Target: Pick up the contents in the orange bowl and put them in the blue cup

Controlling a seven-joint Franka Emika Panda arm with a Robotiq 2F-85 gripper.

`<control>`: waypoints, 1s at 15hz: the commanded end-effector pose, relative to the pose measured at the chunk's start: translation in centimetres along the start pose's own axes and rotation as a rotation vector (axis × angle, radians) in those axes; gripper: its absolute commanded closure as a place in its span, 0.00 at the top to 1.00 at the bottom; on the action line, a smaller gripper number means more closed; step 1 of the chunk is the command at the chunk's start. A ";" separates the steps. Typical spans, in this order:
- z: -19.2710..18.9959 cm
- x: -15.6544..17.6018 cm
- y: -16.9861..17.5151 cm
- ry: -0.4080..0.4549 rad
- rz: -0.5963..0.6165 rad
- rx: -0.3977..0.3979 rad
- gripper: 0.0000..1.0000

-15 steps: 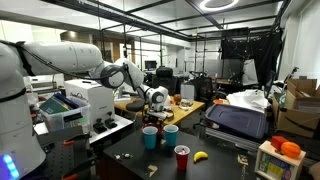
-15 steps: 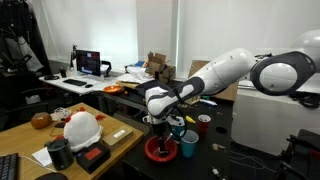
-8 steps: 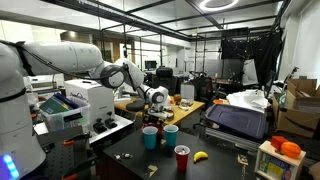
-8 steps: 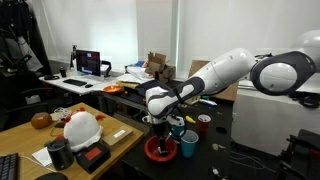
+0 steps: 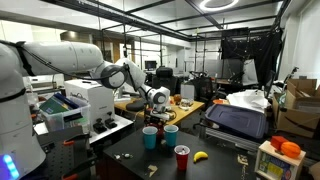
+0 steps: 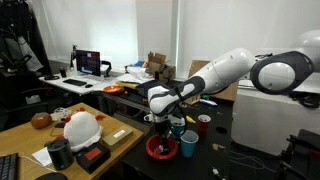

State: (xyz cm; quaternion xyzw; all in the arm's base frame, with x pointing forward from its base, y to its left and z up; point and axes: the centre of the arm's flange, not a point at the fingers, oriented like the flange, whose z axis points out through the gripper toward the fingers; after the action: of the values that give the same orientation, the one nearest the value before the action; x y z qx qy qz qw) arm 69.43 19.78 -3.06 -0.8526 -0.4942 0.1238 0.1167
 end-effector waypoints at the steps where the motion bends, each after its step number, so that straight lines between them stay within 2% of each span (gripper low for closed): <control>1: 0.2 -0.3 0.7 0.012 -0.033 0.011 1.00; 5: 0.2 -0.1 0.7 0.018 -0.061 0.019 1.00; 6: 0.2 -0.1 0.7 0.018 -0.064 0.019 0.83; 7: 0.2 -0.2 0.7 0.019 -0.073 0.019 0.72; 15: 0.1 -0.1 0.9 0.027 -0.096 0.017 0.12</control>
State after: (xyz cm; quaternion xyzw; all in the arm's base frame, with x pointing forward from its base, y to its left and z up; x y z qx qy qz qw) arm 69.57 19.32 -3.03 -0.8337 -0.5248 0.1171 0.1259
